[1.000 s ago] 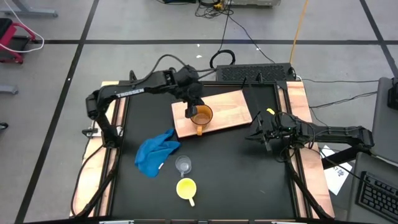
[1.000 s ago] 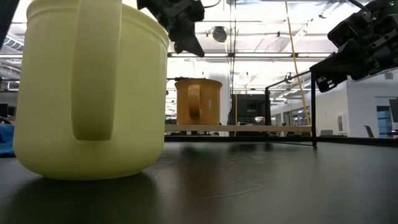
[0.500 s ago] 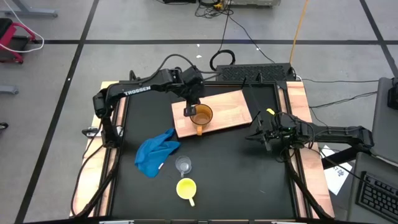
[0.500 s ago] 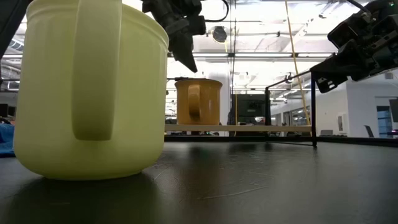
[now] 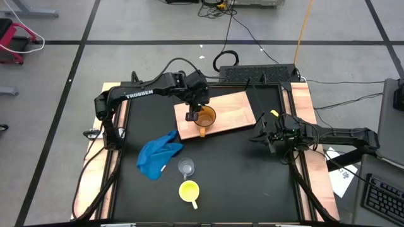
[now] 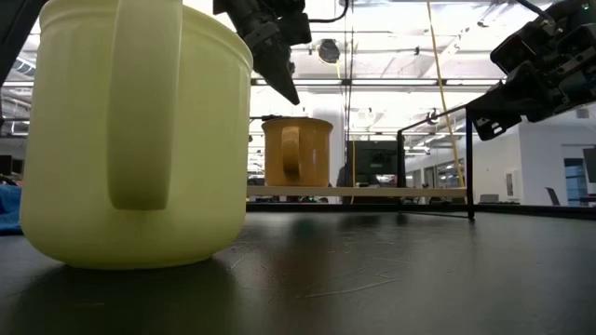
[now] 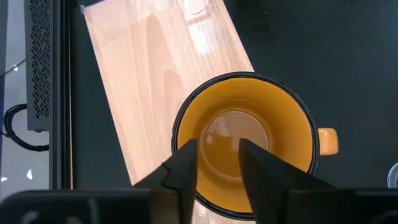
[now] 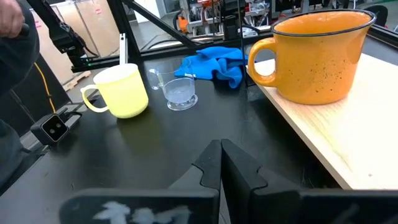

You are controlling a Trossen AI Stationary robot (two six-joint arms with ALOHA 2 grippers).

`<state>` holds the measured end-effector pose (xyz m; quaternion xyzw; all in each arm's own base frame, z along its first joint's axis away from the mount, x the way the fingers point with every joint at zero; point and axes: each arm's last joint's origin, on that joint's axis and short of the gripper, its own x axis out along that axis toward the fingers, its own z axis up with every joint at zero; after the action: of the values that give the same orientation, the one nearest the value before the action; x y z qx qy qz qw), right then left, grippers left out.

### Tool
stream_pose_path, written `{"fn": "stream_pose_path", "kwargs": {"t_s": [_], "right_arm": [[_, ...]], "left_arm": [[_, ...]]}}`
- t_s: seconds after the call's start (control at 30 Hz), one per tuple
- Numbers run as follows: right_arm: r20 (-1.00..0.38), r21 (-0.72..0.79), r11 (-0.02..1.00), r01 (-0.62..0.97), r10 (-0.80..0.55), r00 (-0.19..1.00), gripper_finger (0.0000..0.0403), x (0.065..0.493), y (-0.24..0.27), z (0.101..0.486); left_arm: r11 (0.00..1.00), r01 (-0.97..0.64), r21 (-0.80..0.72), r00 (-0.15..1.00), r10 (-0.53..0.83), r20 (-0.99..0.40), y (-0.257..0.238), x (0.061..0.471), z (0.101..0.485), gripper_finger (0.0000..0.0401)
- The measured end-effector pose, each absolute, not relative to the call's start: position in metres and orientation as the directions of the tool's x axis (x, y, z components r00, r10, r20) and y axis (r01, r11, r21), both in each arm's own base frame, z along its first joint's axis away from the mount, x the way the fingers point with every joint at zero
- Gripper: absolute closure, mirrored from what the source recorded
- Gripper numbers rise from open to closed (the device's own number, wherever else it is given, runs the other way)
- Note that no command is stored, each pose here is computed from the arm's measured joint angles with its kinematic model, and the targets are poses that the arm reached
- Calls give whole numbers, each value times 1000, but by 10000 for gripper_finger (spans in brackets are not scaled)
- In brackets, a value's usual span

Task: Stack small to large cups/mugs on shelf
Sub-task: Put the brown mug on the shelf

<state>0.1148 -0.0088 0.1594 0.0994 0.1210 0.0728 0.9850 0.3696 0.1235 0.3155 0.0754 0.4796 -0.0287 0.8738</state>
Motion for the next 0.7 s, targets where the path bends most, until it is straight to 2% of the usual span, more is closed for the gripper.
{"fn": "stream_pose_path", "kwargs": {"t_s": [0.4,0.53,0.7], "right_arm": [[-224,223,968,-115,166,960,403,115,-9,159],[-225,235,966,-110,164,960,403,115,-9,159],[-225,235,966,-110,164,960,403,115,-9,159]], "left_arm": [[993,86,84,533,26,-846,128,368,315,188],[999,7,37,516,28,-856,135,372,304,175],[1000,7,20,477,14,-879,138,380,288,173]]}}
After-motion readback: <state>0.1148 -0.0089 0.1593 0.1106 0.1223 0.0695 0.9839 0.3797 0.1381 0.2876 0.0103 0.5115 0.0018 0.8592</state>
